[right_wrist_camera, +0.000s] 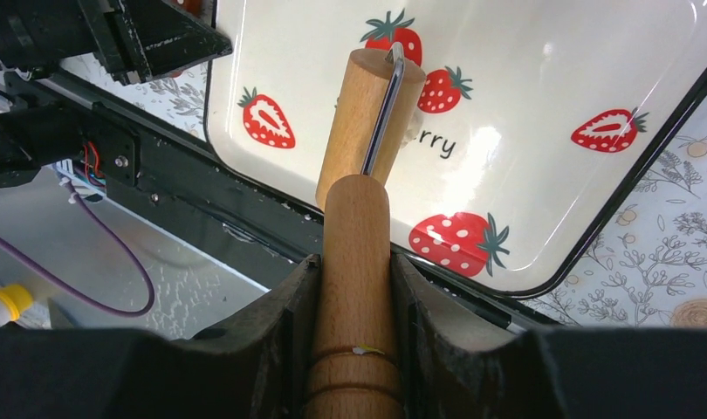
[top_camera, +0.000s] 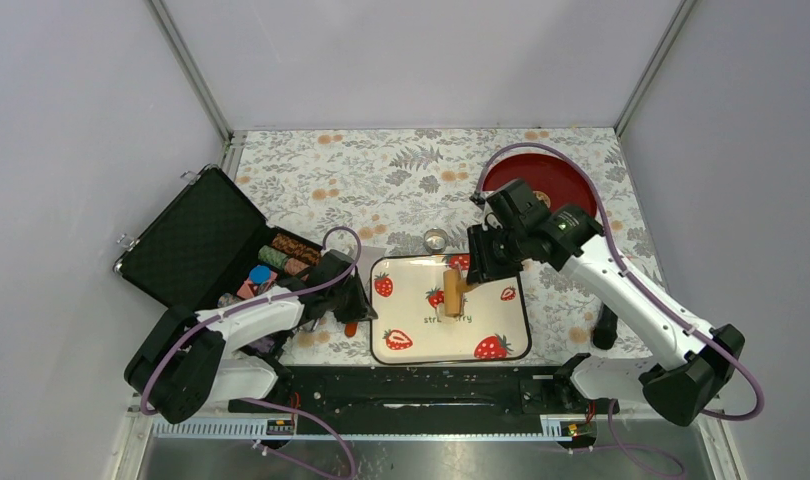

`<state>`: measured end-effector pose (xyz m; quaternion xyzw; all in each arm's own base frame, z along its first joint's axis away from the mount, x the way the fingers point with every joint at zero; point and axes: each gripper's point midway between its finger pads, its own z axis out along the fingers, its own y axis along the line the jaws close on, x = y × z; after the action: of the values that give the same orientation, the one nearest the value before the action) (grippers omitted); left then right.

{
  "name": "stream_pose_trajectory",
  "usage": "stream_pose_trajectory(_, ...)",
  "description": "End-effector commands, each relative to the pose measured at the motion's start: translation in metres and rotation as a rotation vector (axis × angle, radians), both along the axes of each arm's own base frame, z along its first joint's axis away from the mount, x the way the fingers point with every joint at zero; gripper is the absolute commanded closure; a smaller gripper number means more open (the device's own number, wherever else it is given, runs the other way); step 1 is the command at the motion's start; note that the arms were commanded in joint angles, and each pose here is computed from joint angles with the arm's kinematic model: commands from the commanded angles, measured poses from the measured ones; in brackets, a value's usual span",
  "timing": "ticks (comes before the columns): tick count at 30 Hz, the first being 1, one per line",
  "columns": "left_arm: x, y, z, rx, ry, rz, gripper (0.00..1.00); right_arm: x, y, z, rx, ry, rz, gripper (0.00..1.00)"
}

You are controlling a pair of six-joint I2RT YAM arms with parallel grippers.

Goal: Roll out the dumpling wrappers from the dough

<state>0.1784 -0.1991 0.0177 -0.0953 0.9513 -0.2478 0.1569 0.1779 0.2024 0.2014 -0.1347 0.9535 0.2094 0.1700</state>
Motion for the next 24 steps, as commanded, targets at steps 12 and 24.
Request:
stream_pose_trajectory(12,0.007,0.008,-0.003,0.018,-0.041,0.049,1.00,0.027,0.014,0.002,-0.028,-0.029,0.009,1.00)
stream_pose_trajectory(24,0.007,0.008,-0.003,0.018,-0.042,0.046,1.00,0.029,0.027,-0.017,-0.033,-0.014,0.044,1.00)
